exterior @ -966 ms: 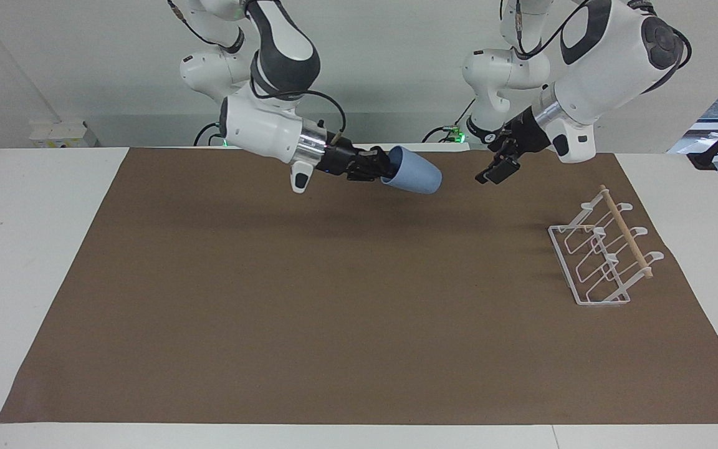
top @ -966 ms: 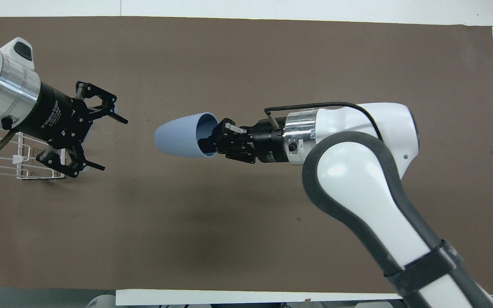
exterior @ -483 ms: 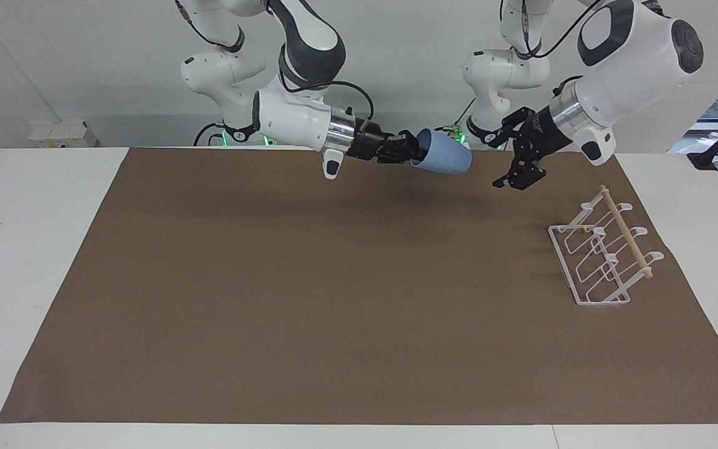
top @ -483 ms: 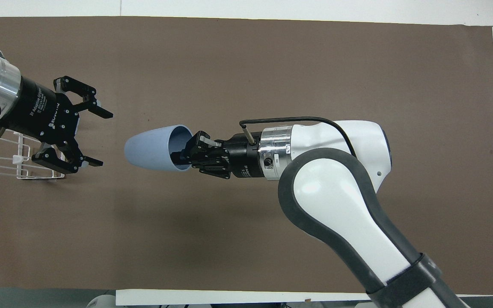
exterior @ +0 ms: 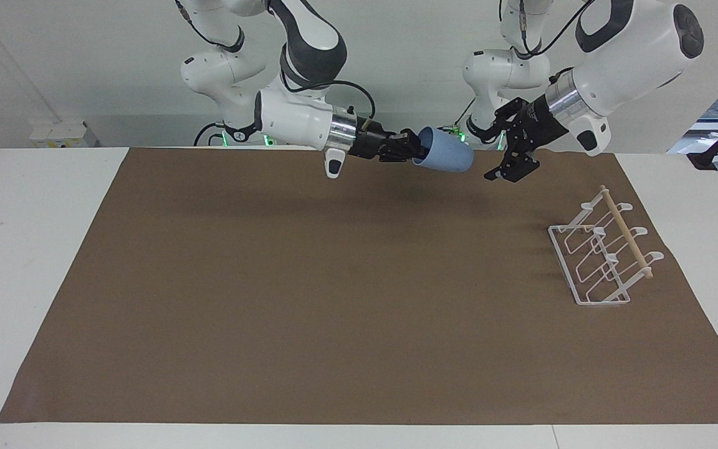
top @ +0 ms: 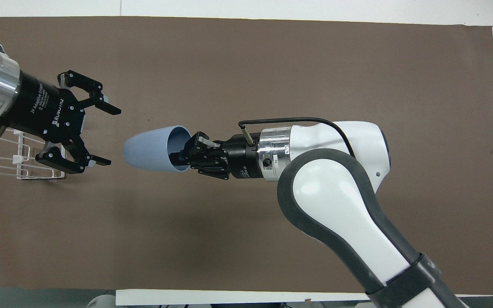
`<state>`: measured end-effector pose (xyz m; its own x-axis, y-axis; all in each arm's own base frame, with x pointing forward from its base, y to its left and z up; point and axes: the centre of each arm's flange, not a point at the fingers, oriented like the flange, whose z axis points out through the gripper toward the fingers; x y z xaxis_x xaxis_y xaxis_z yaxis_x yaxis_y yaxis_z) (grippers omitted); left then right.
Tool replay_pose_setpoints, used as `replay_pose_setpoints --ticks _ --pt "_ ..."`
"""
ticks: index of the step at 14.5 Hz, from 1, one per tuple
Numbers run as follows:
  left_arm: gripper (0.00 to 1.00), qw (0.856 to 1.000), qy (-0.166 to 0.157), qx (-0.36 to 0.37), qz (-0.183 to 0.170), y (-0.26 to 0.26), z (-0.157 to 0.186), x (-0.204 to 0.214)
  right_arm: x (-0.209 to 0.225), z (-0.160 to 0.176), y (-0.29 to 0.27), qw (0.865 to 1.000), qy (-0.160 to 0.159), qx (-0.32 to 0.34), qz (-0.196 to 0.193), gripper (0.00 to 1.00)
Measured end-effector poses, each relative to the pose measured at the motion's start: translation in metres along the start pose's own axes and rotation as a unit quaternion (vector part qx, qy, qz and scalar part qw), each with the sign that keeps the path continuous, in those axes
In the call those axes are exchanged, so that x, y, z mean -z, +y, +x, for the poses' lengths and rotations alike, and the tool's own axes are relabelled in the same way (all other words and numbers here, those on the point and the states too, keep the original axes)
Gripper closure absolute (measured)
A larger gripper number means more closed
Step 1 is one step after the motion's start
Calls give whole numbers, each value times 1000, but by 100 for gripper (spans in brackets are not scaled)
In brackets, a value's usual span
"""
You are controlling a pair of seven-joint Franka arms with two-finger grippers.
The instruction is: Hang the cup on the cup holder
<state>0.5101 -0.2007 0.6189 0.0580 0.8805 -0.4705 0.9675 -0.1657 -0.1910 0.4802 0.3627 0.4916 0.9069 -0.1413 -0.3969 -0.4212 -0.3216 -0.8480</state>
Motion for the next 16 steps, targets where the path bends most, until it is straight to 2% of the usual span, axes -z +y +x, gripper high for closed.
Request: replay_pose_setpoints --ticks 4,9,11,12,16 --pt "0 1000 4 -3 11 -6 -22 -15 2 2 0 1000 9 0 1 96" --pt "0 1000 8 -5 -7 -15 -35 -61 -3 0 0 1000 15 2 0 96" --pt "18 1000 7 -2 -20 -16 -32 -63 -6 -2 2 1000 12 1 -3 96" --pt "23 1000 7 -1 -21 -17 -32 -63 -6 -3 2 1000 12 1 -3 96" --pt "23 1000 7 -1 -22 -18 -32 -63 -7 -3 2 1000 11 1 -3 96"
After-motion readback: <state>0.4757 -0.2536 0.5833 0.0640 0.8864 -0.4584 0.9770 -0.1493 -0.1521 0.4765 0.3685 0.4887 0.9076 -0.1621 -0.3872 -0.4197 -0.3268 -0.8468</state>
